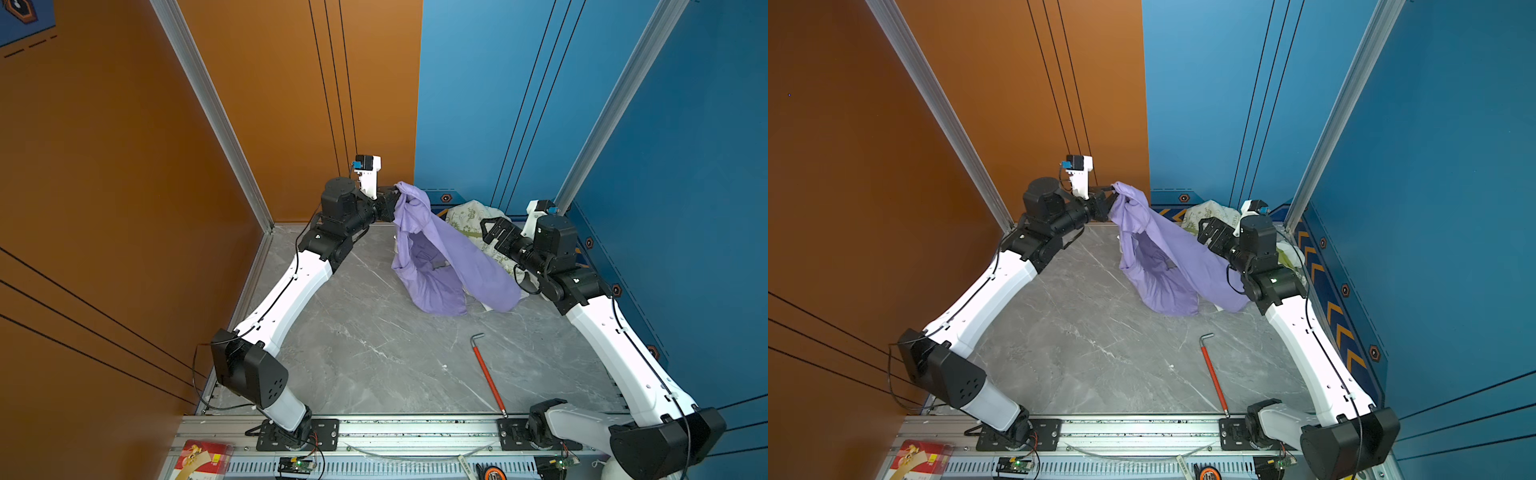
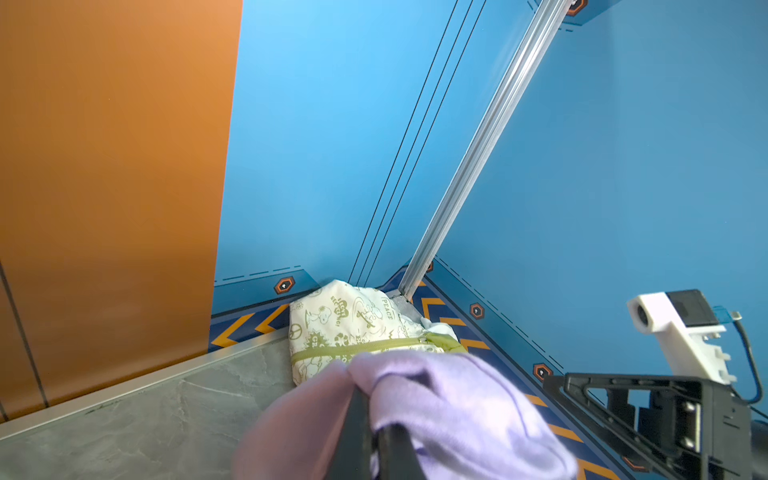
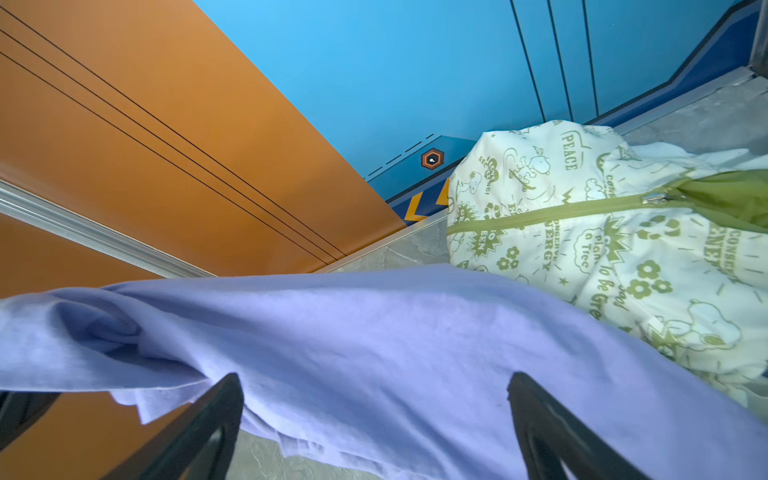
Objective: Pick out a specific cloth from the pile
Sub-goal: 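Pull the lavender cloth away with the left gripper while the right gripper releases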
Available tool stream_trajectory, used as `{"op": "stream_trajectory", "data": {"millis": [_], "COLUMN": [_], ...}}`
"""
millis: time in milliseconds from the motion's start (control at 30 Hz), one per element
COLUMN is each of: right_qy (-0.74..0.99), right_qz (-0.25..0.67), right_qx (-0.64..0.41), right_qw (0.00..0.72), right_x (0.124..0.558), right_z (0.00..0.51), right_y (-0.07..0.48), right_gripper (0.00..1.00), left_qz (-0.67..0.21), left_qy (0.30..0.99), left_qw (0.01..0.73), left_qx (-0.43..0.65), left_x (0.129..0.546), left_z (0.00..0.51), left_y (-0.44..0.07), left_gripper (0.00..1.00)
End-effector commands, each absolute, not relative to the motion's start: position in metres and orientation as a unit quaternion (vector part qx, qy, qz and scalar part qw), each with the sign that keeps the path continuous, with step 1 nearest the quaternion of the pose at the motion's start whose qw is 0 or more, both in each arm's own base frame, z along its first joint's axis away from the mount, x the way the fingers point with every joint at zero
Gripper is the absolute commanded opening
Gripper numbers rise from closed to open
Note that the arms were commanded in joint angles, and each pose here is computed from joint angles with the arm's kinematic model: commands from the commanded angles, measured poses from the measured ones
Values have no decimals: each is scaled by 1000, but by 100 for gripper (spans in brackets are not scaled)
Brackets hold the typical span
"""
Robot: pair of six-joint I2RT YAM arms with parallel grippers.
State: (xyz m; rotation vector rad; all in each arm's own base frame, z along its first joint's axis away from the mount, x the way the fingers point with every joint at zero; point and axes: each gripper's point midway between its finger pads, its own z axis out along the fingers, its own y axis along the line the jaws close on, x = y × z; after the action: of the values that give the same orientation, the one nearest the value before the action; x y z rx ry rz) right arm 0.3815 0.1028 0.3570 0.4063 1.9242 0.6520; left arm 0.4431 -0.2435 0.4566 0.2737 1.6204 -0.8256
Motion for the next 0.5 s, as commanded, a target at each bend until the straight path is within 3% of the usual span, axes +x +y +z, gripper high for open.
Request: {"op": "stream_trajectory", "data": {"millis": [0, 467], "right_qy": [812, 811], "right_qz": [250, 252], "right_qx": [170, 172], "right_qw": [500, 498], "right_x": [377, 379], "right_z": [343, 343], "right_y": [93, 86], "right_gripper": [100, 100], "left_qz": [-346, -265], "left_qy": [672, 667], "left_qw": [643, 694], "left_qx": [122, 61], "left_x": [427, 445], "left_z": [502, 545], "left_y": [-222, -121], "left_gripper": [0, 0]}}
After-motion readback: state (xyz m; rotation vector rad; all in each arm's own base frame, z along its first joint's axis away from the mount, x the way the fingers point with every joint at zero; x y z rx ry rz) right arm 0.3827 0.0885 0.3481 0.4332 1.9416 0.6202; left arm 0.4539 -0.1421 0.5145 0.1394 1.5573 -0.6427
